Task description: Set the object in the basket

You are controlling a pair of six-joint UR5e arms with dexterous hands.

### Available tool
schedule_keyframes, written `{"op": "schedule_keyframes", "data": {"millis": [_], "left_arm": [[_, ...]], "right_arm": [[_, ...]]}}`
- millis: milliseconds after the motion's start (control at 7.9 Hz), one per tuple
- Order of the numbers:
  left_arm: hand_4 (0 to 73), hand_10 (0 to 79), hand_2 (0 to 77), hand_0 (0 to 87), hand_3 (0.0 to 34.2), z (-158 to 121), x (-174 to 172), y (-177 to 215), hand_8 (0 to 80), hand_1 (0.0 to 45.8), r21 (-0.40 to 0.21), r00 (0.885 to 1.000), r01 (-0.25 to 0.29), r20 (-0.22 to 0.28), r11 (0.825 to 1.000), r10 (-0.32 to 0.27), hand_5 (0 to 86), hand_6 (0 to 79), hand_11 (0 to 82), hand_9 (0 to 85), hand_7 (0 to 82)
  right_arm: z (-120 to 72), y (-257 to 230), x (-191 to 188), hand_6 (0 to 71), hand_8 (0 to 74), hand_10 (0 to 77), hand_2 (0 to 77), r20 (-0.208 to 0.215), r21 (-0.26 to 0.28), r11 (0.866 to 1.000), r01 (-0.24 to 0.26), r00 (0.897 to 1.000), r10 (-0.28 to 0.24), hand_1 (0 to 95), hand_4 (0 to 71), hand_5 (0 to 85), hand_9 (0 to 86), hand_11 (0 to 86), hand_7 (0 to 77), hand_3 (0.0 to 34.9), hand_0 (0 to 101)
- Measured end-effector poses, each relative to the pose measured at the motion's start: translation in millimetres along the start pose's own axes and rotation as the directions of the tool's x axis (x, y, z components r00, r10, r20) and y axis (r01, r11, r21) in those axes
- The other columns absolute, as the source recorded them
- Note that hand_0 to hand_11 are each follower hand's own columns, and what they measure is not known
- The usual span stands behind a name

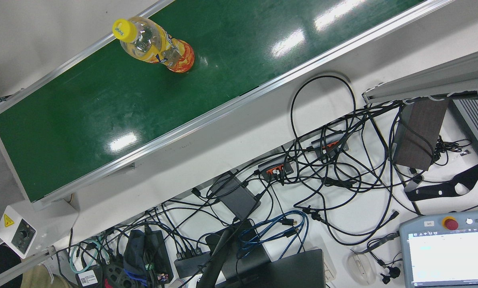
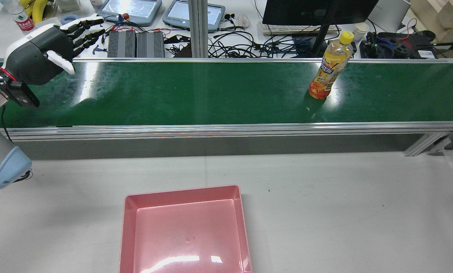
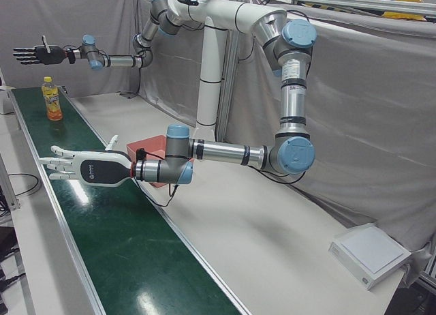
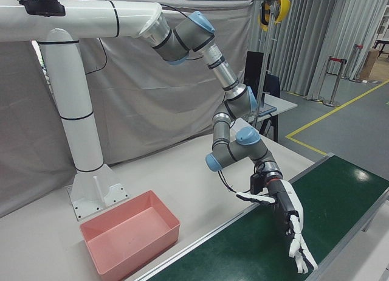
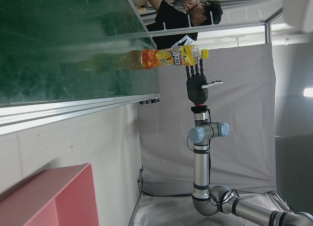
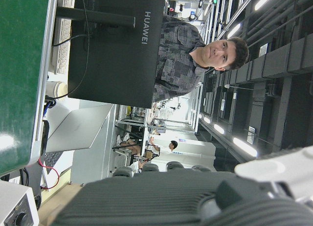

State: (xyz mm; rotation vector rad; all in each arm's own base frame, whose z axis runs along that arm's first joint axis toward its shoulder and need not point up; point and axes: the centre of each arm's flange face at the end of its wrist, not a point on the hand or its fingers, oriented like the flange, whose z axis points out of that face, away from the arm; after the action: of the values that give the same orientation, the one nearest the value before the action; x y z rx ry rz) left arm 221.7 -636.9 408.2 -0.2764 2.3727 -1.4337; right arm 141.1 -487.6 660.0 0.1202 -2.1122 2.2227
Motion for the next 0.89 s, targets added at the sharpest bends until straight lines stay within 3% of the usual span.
{"op": "schedule_keyframes", "data": {"millis": [887], "left_arm": [[12.5,1.1,0.5,59.6,0.7,-0.5,4.0,-0.9,7.6,2.7,0.002,1.000,-0.002,-0.005,1.000,0.002,18.0,0.5,3.8,10.4,1.6]], "right_arm": [[0.0,0.9,-0.3,0.0,0.0,0.0,0.5,0.001,-0.002,1.000,0.000,1.000,0.000,0.0,0.0,0.0,0.0,0.0,0.5,0.1,0]]}}
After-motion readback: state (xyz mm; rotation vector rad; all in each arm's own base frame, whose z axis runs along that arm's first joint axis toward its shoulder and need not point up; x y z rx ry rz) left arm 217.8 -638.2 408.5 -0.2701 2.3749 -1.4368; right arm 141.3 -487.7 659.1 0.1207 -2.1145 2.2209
